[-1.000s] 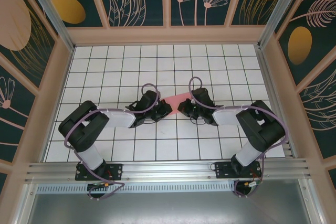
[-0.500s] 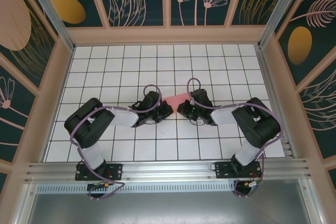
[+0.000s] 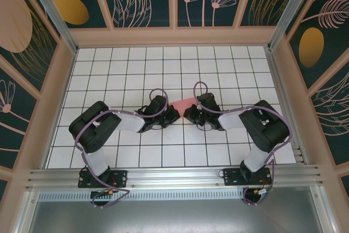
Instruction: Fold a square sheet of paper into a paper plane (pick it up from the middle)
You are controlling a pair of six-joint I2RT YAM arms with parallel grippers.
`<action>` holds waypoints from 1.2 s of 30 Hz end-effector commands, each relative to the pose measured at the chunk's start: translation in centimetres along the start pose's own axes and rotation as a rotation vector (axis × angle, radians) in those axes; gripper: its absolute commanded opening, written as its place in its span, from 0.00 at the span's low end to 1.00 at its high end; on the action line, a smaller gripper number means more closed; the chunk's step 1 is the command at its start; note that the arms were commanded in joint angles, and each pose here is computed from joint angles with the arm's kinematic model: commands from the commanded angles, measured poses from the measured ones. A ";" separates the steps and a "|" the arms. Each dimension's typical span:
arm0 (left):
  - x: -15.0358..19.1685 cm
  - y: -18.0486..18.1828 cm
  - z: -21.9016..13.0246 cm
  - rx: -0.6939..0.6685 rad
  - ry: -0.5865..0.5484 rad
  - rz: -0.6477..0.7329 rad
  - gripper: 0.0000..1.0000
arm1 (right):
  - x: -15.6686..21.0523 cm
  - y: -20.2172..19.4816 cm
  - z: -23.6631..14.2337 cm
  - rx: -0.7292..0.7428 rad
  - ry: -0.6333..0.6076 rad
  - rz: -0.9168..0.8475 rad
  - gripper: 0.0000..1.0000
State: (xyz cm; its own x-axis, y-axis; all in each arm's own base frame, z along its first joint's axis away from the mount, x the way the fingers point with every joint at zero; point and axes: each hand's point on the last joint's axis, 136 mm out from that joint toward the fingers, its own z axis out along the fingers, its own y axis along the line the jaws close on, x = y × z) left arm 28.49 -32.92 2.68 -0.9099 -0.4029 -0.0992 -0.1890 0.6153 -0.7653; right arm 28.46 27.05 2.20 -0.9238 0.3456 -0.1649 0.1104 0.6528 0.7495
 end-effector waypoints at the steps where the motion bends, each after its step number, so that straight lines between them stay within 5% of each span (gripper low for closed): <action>1: 0.0 0.5 0.6 -0.031 -0.002 -0.017 0.00 | 0.1 -0.2 0.4 -0.006 0.013 0.001 0.00; 12: 0.0 -0.4 1.0 0.004 0.008 -0.005 0.00 | 0.3 -0.7 0.4 0.008 0.019 0.003 0.00; 36: 1.1 7.1 -0.2 -0.254 -0.018 -0.156 0.00 | -2.0 -3.9 -1.8 0.050 -0.071 0.055 0.00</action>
State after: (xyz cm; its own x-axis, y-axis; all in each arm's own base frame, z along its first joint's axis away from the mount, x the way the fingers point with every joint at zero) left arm 28.77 -32.30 1.27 -0.8773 -0.4767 -0.0555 -0.2910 0.6204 -0.7283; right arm 28.87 25.55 1.79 -0.9137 0.3757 -0.1547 0.1323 0.6351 0.7610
